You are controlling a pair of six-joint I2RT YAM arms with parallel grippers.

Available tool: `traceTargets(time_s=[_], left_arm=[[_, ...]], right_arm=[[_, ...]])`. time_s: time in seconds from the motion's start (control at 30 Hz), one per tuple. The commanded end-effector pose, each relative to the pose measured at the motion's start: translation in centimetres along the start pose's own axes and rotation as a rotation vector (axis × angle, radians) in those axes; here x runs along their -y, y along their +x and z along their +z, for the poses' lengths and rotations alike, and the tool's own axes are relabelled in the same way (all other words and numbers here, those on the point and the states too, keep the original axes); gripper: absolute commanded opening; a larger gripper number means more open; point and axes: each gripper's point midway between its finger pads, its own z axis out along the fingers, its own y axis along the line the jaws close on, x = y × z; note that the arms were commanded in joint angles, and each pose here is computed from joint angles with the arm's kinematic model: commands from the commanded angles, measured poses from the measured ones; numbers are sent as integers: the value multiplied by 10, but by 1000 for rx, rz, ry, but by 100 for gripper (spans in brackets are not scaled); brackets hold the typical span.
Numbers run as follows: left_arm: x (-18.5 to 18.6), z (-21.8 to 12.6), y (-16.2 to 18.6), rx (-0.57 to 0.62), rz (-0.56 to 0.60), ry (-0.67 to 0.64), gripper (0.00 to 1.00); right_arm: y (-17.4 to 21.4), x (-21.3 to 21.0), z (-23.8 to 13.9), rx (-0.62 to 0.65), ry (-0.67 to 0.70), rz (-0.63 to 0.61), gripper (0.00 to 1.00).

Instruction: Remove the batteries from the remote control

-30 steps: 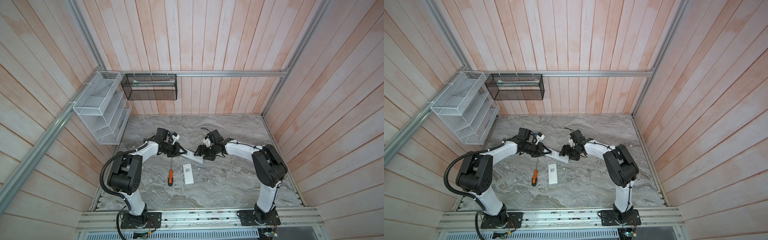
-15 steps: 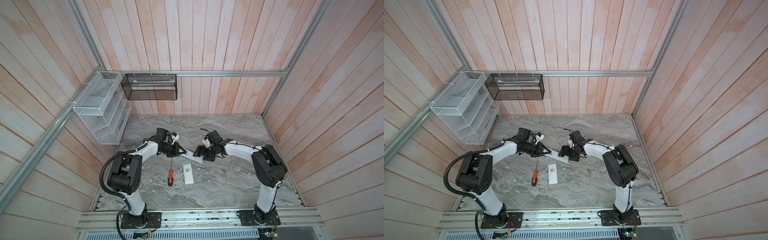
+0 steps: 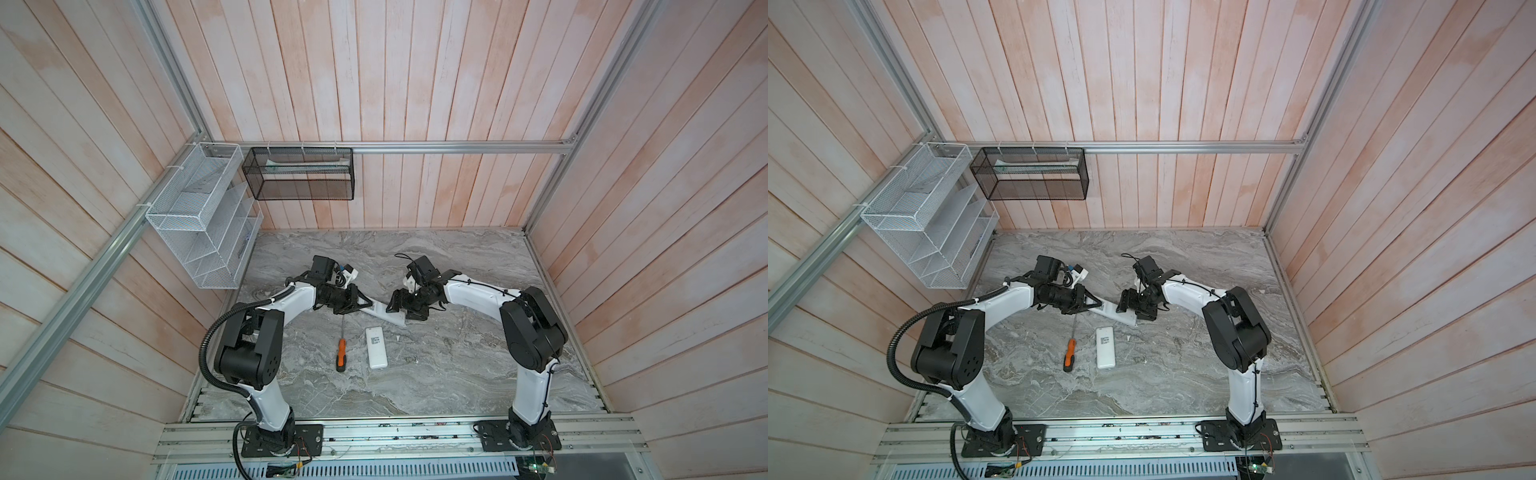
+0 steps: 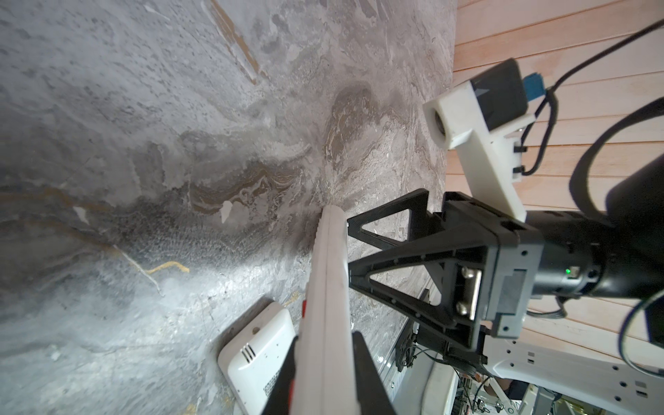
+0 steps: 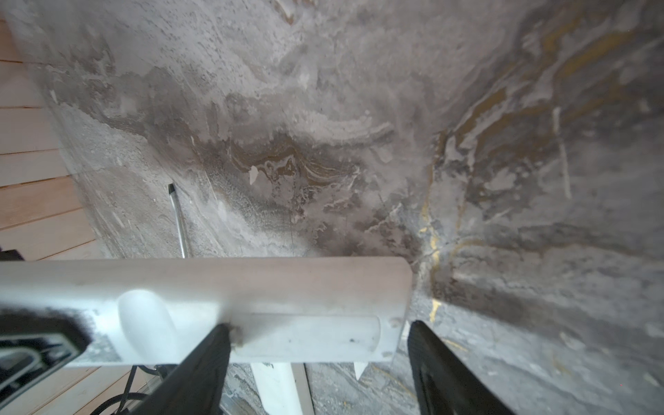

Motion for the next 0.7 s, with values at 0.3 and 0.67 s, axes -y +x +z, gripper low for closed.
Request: traceTargets(time_s=[0.3,0.67], left_arm=[[-24,-31,-12,151,149,-395,0],[-28,-52,-22,210,178,-537,0]], right_arm=[[29,81,-15,-62,554,10,82],[32,94,-68,24,501,83,84]])
